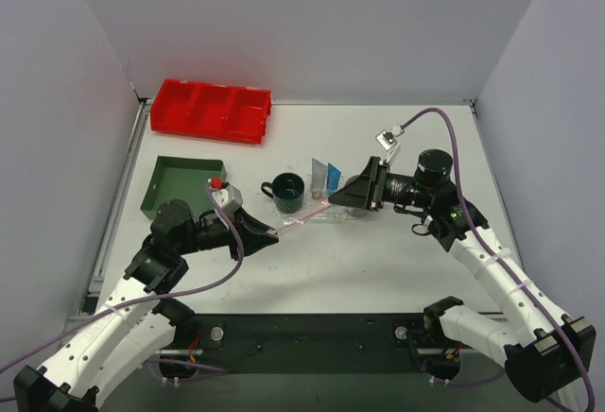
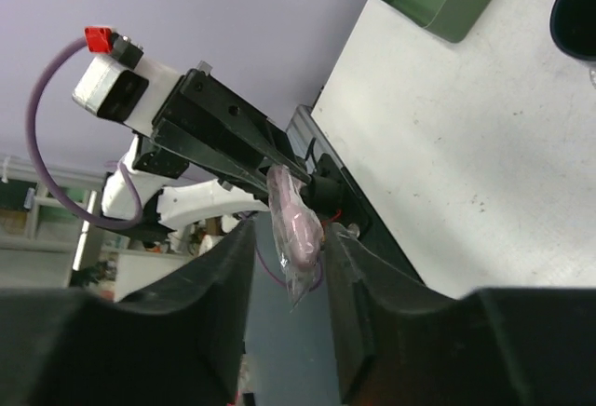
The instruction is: Prepare toiletry sets of a toothbrush and toothpaste on the tray
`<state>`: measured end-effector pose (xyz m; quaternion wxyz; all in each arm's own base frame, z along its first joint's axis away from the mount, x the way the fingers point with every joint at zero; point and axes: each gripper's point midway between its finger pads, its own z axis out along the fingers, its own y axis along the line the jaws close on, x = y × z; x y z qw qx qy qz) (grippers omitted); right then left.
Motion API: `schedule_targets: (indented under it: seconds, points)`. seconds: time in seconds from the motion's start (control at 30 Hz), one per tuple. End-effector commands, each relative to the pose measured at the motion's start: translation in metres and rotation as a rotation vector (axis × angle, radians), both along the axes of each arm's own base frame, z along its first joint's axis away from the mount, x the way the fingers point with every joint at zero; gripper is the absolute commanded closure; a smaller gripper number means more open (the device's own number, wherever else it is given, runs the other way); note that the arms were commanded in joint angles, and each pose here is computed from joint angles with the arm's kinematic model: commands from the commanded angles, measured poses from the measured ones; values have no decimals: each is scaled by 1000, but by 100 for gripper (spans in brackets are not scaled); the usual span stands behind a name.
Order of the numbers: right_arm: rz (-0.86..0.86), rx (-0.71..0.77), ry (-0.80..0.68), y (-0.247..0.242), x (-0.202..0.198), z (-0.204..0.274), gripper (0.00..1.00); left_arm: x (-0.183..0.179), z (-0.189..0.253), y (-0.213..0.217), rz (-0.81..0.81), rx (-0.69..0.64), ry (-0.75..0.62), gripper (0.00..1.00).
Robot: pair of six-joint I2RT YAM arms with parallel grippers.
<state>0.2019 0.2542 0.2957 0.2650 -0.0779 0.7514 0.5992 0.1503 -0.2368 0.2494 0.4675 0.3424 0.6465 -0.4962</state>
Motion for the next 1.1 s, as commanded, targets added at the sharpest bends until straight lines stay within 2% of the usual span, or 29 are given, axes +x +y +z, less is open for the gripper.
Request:
schedule_targets:
  seconds: [0.0,0.03,0.07,0.13,0.23,0.47,0.67,0.87,1.07]
  points:
    - [-25,5,-50,-3,7,3,61,8,7,0,43,6,-37,100]
    - [-34,3,-55,-5,8,2,51,9,-1,3,65,34,0,100]
    - [-52,0,-69,-10,12,3,48,16,-2,4,101,47,8,100]
    - [-80,-3,-85,-17,14,4,42,19,-10,8,132,90,42,100]
    - [-153,-16,-121,-36,22,5,40,27,-22,12,183,176,89,100]
    - [-328,-87,-210,-85,31,8,39,45,-17,31,330,359,145,100]
    - [-505,-293,-286,-127,35,-3,38,48,-30,49,386,550,218,100]
    - [-512,-325,-342,-132,28,1,38,51,-40,47,389,686,227,100]
    - [-500,-323,-345,-130,25,-1,38,60,-41,26,374,725,196,100]
